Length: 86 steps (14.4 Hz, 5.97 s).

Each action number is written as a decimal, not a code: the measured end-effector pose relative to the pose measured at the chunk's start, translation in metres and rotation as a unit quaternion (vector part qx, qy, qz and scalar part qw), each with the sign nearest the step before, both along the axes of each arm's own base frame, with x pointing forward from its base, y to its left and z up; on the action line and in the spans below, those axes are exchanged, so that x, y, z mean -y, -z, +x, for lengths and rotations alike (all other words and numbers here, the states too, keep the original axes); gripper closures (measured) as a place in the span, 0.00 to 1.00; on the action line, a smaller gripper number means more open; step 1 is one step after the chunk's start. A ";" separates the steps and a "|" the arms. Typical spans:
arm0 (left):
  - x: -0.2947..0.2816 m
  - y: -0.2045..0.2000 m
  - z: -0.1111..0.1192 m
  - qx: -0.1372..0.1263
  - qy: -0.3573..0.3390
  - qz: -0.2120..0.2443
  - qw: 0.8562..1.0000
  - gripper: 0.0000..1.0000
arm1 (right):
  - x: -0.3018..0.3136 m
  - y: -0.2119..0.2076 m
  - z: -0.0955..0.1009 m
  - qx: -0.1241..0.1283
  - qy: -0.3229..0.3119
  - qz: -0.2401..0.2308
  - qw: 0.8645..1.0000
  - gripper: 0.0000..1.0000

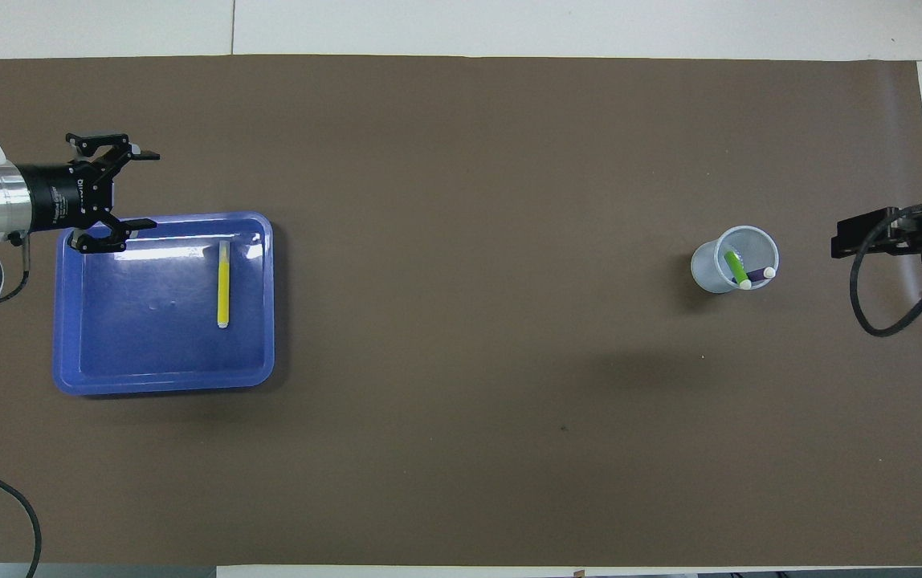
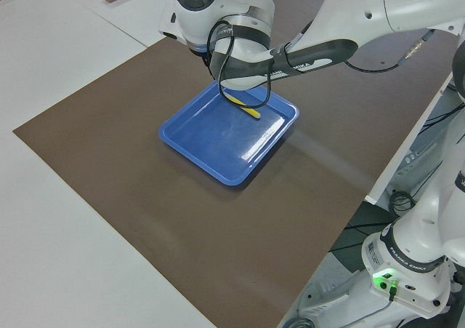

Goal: Right arm passes pens to left for tray arrangement

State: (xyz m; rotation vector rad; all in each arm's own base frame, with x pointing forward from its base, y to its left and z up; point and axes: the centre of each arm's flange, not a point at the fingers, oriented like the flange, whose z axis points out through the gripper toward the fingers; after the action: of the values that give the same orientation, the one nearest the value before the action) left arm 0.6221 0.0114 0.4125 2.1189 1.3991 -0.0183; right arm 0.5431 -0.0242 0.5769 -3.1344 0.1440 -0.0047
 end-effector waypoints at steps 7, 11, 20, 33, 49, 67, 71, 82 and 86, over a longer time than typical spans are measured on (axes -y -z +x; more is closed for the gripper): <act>0.046 -0.086 0.018 -0.002 -0.083 -0.056 0.995 0.00 | -0.001 0.083 0.006 0.010 0.000 -0.001 1.000 0.00; 0.091 -0.109 0.006 -0.006 -0.064 -0.065 0.996 0.00 | -0.002 0.138 0.009 0.016 -0.002 -0.003 1.000 0.03; 0.113 -0.083 -0.014 -0.039 -0.053 -0.059 0.996 0.00 | -0.007 0.166 0.004 0.026 -0.008 -0.004 1.000 0.63; 0.125 -0.093 -0.019 -0.054 -0.052 -0.067 0.995 0.00 | -0.030 0.054 0.001 0.036 -0.030 -0.003 0.999 0.83; 0.219 -0.180 -0.055 -0.173 0.042 -0.143 0.974 0.00 | -0.235 -0.040 0.009 -0.027 0.317 0.358 0.878 0.83; 0.275 -0.188 -0.082 -0.243 -0.009 -0.142 0.959 0.01 | -0.348 -0.045 -0.018 -0.081 0.307 0.375 0.871 0.83; 0.275 -0.185 -0.087 -0.251 -0.006 -0.137 0.958 0.14 | -0.350 -0.045 -0.019 -0.079 0.305 0.373 0.873 0.83; 0.271 -0.183 -0.092 -0.272 0.004 -0.128 0.954 0.44 | -0.350 -0.045 -0.019 -0.076 0.304 0.369 0.875 0.83; 0.271 -0.183 -0.093 -0.274 0.006 -0.127 0.953 0.57 | -0.350 -0.045 -0.019 -0.076 0.303 0.369 0.875 0.83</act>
State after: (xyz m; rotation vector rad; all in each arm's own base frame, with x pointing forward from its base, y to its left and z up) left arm 0.5293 -0.2594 0.5952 1.9804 1.5793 -0.8038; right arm 0.5241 0.3257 0.6217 -2.2092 0.8841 0.2325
